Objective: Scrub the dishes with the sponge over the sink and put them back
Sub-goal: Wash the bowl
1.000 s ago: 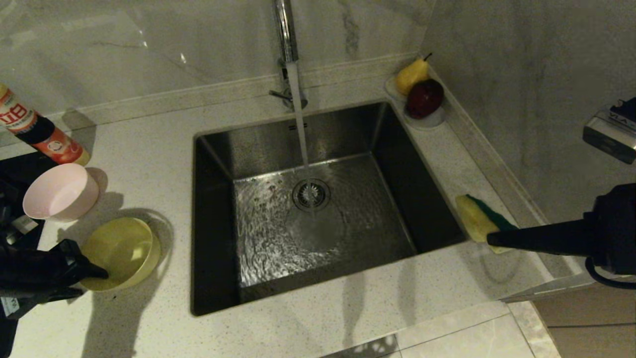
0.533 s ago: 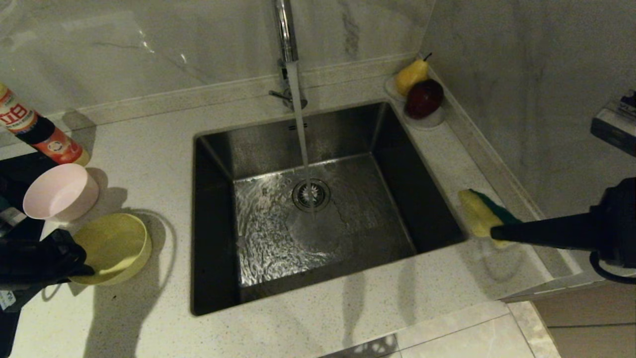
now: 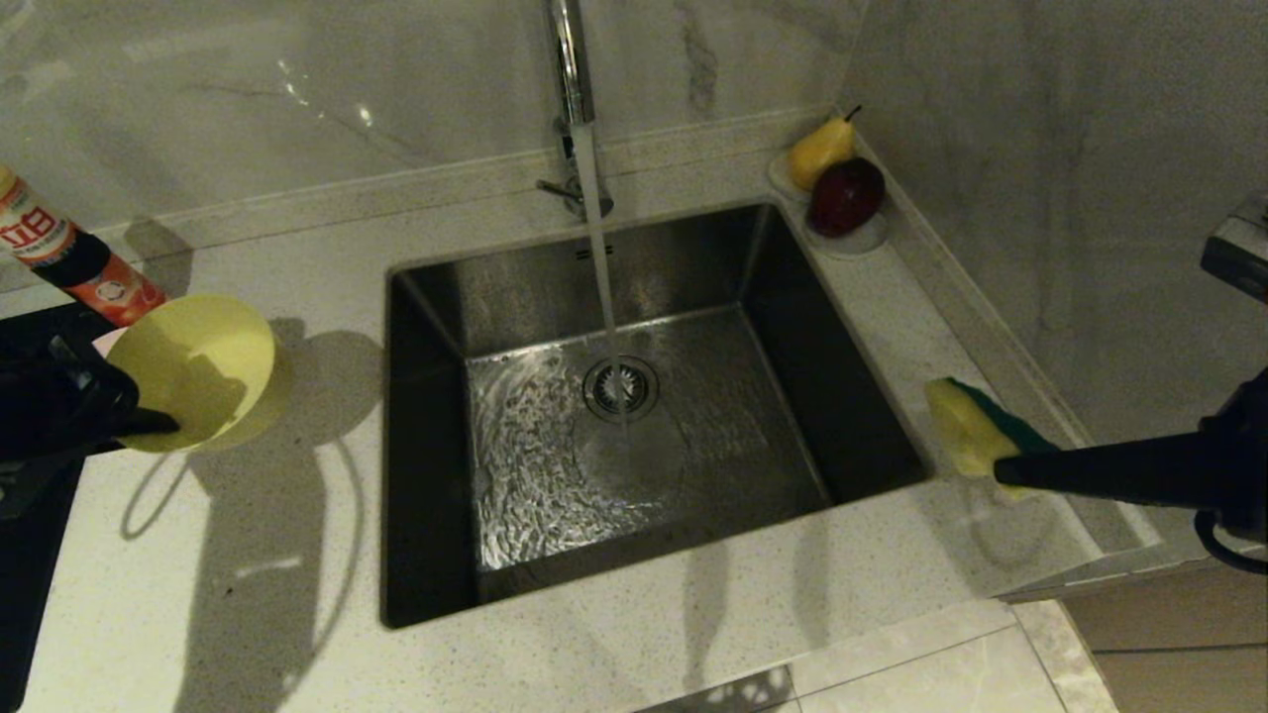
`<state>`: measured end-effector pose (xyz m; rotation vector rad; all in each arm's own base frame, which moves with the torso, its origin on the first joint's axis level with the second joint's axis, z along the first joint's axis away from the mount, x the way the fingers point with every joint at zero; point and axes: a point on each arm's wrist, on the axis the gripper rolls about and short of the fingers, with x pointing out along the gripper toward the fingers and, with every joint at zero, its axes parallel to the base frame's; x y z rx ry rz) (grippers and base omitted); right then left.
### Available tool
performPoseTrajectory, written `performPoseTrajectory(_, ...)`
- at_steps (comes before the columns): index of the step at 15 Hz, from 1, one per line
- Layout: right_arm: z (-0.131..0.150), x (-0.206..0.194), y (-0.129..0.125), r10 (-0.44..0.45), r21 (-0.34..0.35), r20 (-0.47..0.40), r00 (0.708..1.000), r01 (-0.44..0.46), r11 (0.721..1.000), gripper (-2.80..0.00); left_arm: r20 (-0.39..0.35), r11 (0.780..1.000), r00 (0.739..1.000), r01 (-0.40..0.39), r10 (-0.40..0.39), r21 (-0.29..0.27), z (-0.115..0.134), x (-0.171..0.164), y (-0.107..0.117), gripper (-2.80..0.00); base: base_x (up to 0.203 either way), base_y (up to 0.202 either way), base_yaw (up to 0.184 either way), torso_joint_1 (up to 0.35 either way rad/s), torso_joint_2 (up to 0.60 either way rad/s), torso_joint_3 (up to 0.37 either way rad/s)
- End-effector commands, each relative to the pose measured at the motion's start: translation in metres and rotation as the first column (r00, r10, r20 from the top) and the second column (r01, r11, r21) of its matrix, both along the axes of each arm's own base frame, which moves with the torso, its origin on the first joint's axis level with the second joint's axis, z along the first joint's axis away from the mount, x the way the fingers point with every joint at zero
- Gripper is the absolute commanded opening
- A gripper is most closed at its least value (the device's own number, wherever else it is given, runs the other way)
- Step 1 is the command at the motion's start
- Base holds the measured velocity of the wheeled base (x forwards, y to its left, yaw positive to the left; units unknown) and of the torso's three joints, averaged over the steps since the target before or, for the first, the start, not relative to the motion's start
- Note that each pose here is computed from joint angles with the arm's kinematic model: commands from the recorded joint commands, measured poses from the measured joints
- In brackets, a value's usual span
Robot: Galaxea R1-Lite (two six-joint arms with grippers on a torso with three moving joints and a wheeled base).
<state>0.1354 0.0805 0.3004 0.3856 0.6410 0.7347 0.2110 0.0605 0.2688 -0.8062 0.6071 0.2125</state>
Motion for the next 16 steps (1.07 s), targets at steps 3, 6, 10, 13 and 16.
performPoseTrajectory(3,-0.003,-0.001,0.001,0.010,-0.002,-0.005,1.000,-0.010,1.000,-2.80,0.030,0.988,0.988,0.154,-0.154,0.011,0.018,0.016,-0.048,-2.80,0.000,0.000,0.000,0.000,0.00,0.000)
performPoseTrajectory(6,0.006,-0.003,0.000,0.004,0.008,0.011,1.000,-0.004,1.000,-2.80,-0.043,0.978,0.983,0.182,-0.178,0.099,0.003,0.044,-0.086,-2.80,0.000,0.000,0.000,0.000,0.00,0.000)
performPoseTrajectory(10,0.004,-0.004,-0.001,0.001,0.001,0.003,1.000,-0.001,1.000,-2.80,-0.054,0.948,0.951,0.308,-0.304,0.085,-0.018,0.073,-0.150,-2.80,0.000,0.000,0.000,0.000,0.00,0.000)
performPoseTrajectory(13,0.003,-0.005,-0.003,-0.005,-0.003,0.002,1.000,0.005,1.000,-2.80,-0.052,0.934,0.941,0.338,-0.335,0.112,-0.029,0.099,-0.186,-2.80,0.000,0.000,0.000,0.000,0.00,0.000)
performPoseTrajectory(16,0.001,-0.001,-0.002,-0.014,-0.005,-0.004,1.000,0.014,1.000,-2.80,-0.056,0.929,0.937,0.349,-0.345,0.126,-0.039,0.120,-0.207,-2.80,0.000,0.000,0.000,0.000,0.00,0.000)
